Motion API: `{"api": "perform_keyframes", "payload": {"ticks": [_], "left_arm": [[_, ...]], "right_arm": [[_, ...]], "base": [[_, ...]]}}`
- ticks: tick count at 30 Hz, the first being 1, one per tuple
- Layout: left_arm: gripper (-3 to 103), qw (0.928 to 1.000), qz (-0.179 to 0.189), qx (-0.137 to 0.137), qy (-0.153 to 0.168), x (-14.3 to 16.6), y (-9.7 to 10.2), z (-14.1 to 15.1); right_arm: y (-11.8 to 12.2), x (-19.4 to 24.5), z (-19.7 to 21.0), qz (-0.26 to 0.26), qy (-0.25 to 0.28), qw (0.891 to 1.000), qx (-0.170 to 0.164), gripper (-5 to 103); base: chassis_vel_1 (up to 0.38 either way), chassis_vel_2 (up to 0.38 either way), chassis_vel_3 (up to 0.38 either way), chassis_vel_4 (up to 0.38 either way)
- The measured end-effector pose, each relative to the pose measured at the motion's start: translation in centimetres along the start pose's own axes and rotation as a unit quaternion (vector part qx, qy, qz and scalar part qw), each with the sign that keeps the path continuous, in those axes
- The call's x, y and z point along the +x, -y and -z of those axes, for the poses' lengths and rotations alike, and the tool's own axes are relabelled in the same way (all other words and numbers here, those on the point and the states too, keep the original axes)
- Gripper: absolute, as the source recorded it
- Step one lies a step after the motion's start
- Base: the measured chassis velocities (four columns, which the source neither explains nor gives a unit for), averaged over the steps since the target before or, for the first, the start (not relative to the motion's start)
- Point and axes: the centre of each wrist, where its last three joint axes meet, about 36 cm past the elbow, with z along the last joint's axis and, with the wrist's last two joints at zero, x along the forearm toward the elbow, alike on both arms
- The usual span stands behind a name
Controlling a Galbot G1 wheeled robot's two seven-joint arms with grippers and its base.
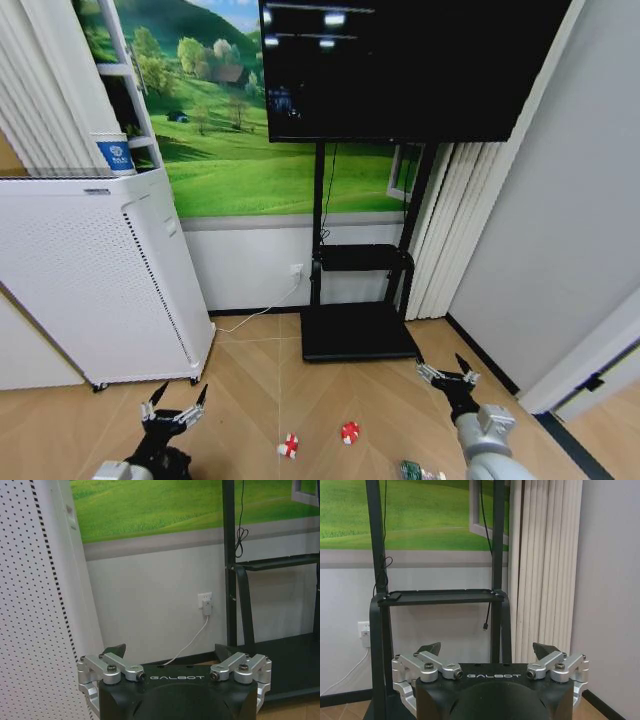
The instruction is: Pick up the trash bin and place the garbage on the floor into it.
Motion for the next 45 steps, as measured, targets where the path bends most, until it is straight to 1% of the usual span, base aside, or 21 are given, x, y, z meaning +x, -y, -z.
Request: {"api": "perform_keyframes", "payload": {"ticks": [6,11,13,16,21,23,28,32,45], "left_arm": [[99,1.0,-0.008,-0.003,0.0,0.4,-0.2,-0.1],[98,1.0,0.001,0.002,-0.001,1.0,-0.9,-0.5],[98,1.0,0.007,-0.001,-0.001,1.3,-1.5,-0.7],[98,1.0,0.008,0.0,0.0,1.3,-1.6,-0.7],[98,0.9999,0.012,0.003,0.001,1.2,-1.4,-0.7],[98,0.9997,0.021,0.008,0.003,0.6,-1.2,-0.7],[98,0.9995,0.028,0.011,0.002,0.2,-1.8,-0.7],[98,0.9994,0.03,0.017,0.002,0.0,-1.7,-0.6],[98,0.9994,0.031,0.018,0.002,-0.3,-1.5,-0.8]], "right_arm": [[0.1,0.0,-0.2,-0.003,-0.001,1.0,0.001,100],[0.5,0.0,-0.2,-0.01,-0.001,1.0,0.003,100],[0.6,0.0,-0.4,-0.012,-0.002,1.0,0.004,100],[0.5,0.1,-0.5,-0.013,-0.002,1.0,0.003,100],[0.4,0.1,-0.5,-0.012,-0.003,1.0,0.003,100],[0.4,0.2,-0.7,-0.014,-0.004,1.0,0.005,100],[0.6,0.3,-1.0,-0.017,-0.005,1.0,0.008,100],[0.5,0.2,-1.1,-0.017,-0.005,1.0,0.007,100],[0.5,0.2,-1.3,-0.018,-0.006,1.0,0.008,100]], "base": [[0.0,0.0,0.0,0.0],[0.0,0.0,0.0,0.0],[0.0,0.0,0.0,0.0],[0.0,0.0,0.0,0.0],[0.0,0.0,0.0,0.0],[0.0,0.0,0.0,0.0],[0.0,0.0,0.0,0.0],[0.0,0.0,0.0,0.0],[0.0,0.0,0.0,0.0]]}}
